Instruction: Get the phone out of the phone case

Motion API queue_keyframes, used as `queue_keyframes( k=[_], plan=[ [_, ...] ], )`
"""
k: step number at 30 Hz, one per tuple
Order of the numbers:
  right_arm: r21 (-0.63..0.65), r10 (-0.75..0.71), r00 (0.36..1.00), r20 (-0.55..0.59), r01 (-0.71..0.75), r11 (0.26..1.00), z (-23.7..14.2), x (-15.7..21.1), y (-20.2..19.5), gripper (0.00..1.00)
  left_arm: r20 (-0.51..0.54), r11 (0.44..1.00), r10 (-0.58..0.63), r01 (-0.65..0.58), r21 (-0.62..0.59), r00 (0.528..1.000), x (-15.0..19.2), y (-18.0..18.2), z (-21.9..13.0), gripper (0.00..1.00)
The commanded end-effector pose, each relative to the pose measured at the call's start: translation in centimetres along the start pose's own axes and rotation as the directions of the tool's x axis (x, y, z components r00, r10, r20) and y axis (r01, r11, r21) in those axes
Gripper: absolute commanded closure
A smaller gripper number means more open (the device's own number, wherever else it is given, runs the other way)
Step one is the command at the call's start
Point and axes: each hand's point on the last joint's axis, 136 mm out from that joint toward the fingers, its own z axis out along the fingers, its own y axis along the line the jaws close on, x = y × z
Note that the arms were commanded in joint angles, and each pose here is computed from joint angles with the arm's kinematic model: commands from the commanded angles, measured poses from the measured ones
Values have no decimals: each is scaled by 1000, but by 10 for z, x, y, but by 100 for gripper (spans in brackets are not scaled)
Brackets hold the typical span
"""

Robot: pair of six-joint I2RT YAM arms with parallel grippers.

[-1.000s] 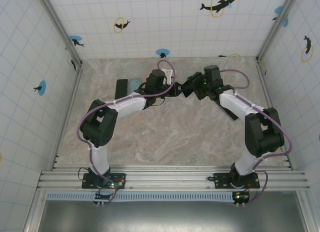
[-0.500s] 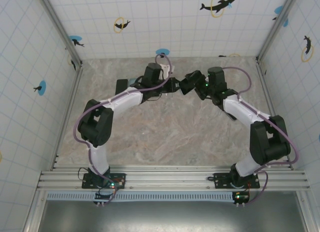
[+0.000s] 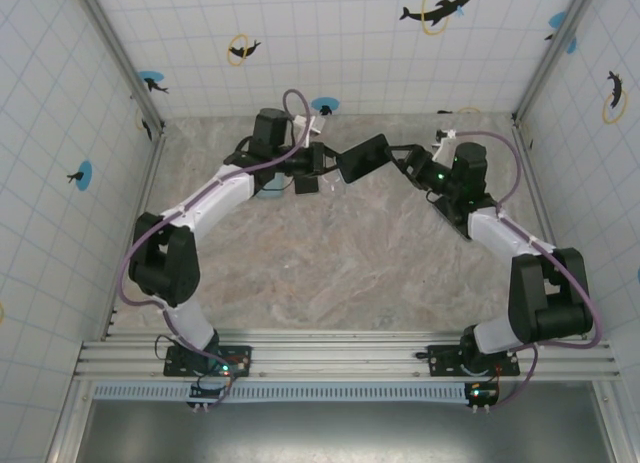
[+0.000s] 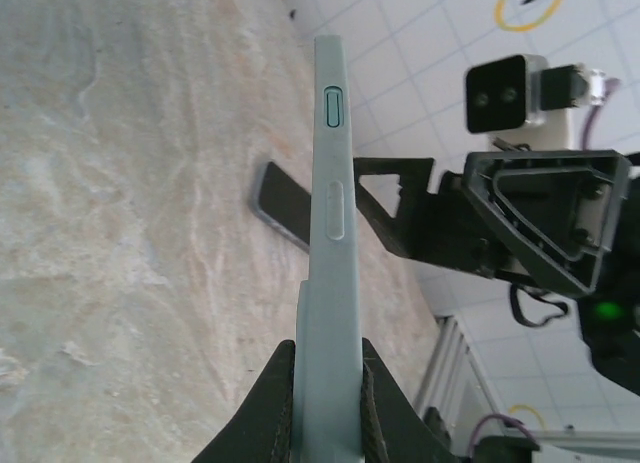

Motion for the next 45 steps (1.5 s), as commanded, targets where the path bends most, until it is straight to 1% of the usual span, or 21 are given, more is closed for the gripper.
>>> queue_keyframes(
  k=[1,5,9,12,14,17,21,22,25,28,29,30,31,32,34,35,37,40,42,44,45],
  plan=[
    [-157,-66,998,-10,64,985,-6,3,26,27,31,989,26,-31,144,999,-10,-46,-20,100],
    [-229,-25,1000,8,26,973,-9,3,35,41,38,971,-20,10,239,999,-7,-64,-27,100],
    [-301,10,999,34,1,954,-12,-3,51,48,29,962,-53,43,271,998,-6,-69,-31,100],
    [-337,29,999,22,-20,941,-10,-2,60,54,15,953,-89,81,290,996,-6,-69,-30,100],
    [-360,66,997,37,-49,932,-11,-4,63,59,8,949,-109,101,300,994,-5,-68,-29,100],
    [-404,114,992,46,-86,911,-13,-8,68,64,4,937,-139,130,323,990,-5,-68,-29,100],
    [-425,162,986,39,-130,896,-10,-8,70,70,5,937,-138,129,325,990,-7,-69,-29,100],
    [-436,172,984,39,-138,890,-10,-9,72,73,2,937,-138,130,325,990,-7,-69,-29,100],
    [-447,200,979,36,-163,879,-9,-11,73,85,1,944,-142,135,302,990,-5,-62,-28,100],
    [-443,211,977,28,-177,879,-7,-10,72,86,19,950,-163,152,272,986,-8,-52,-28,99],
    [-440,216,976,31,-181,880,-7,-11,71,87,26,952,-173,160,261,985,-9,-48,-27,95],
    [-437,220,975,36,-183,880,-7,-11,70,91,33,952,-181,167,256,983,-10,-46,-27,92],
    [-436,224,974,40,-185,881,-7,-11,69,93,37,952,-190,175,252,981,-11,-44,-27,89],
    [-436,226,973,44,-185,881,-7,-12,69,94,47,952,-197,180,248,979,-14,-43,-26,85],
    [-432,235,971,54,-189,882,-7,-14,68,95,61,950,-222,201,239,973,-16,-38,-24,82],
    [-429,277,960,50,-230,874,-6,-15,67,96,68,946,-240,218,240,968,-17,-36,-23,77],
    [-415,306,949,80,-247,876,-6,-18,62,100,98,941,-271,242,238,957,-20,-30,-23,66],
    [-381,351,925,146,-275,883,-3,-22,55,99,168,928,-331,287,239,929,-27,-18,-23,56],
    [-350,351,914,204,-267,898,0,-25,49,99,241,923,-361,308,229,901,-33,-10,-25,54],
    [-322,383,875,296,-286,902,0,-34,41,100,309,920,-381,325,217,871,-37,-7,-26,52],
    [-315,387,865,319,-289,904,1,-35,41,99,338,915,-399,345,210,853,-39,-5,-26,52]
  ],
)
